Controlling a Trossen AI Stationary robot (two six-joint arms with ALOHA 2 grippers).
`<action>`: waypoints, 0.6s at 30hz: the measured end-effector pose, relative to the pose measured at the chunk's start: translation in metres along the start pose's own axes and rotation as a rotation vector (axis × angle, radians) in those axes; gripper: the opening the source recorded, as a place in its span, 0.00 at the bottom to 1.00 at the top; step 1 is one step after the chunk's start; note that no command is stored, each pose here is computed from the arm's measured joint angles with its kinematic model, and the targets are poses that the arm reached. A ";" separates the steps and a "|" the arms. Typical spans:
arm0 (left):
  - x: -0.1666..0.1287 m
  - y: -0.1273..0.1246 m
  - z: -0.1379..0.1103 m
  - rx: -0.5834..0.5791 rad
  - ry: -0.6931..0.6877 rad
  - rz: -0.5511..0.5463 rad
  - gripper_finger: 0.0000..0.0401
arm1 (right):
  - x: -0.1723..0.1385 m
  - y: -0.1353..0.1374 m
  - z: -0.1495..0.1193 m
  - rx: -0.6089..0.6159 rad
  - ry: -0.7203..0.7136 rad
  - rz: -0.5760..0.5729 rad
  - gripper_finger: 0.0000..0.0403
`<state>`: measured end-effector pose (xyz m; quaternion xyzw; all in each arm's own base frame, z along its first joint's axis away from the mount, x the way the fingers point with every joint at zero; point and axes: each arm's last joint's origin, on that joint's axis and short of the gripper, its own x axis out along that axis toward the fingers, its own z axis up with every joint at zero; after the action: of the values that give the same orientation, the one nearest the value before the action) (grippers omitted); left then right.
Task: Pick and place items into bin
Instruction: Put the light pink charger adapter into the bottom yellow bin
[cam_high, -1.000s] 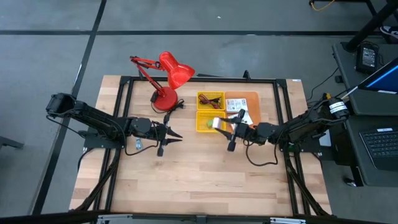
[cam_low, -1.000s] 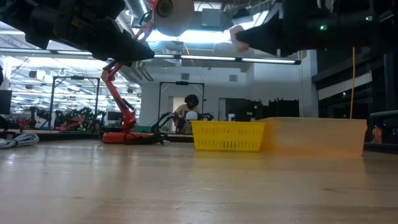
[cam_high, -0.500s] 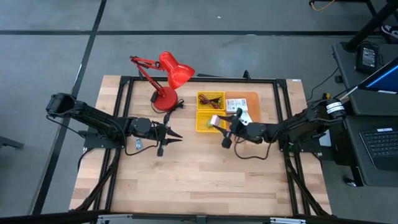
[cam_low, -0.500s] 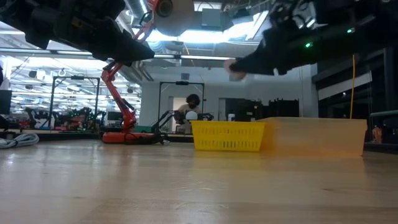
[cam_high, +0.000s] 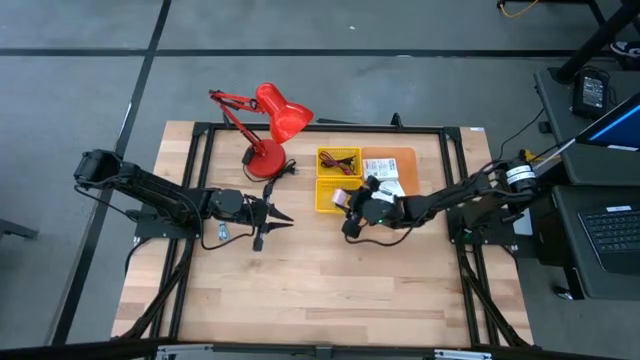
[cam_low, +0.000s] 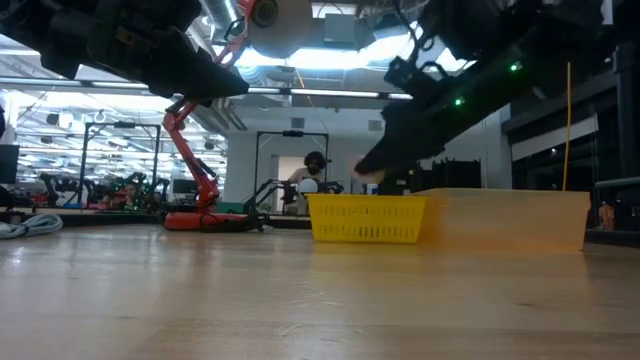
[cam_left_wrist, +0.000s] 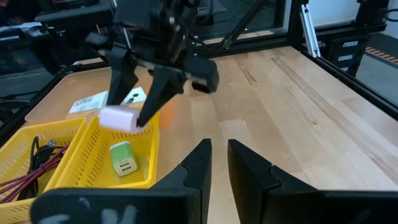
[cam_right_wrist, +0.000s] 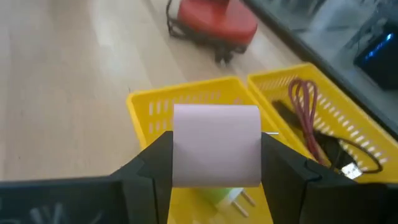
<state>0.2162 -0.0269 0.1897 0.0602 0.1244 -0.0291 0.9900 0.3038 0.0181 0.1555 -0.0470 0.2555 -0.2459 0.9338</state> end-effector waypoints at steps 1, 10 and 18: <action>0.000 0.000 0.000 0.000 0.000 0.000 0.12 | 0.002 0.001 0.000 -0.001 0.017 -0.002 0.42; 0.000 0.000 0.000 0.000 0.000 0.000 0.12 | 0.011 0.000 0.011 -0.010 0.055 -0.023 0.42; 0.000 0.000 0.000 0.000 0.000 0.000 0.12 | 0.016 -0.010 0.007 0.007 0.105 -0.035 0.42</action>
<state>0.2162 -0.0269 0.1897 0.0602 0.1246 -0.0289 0.9900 0.3151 0.0016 0.1564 -0.0355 0.3023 -0.2652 0.9149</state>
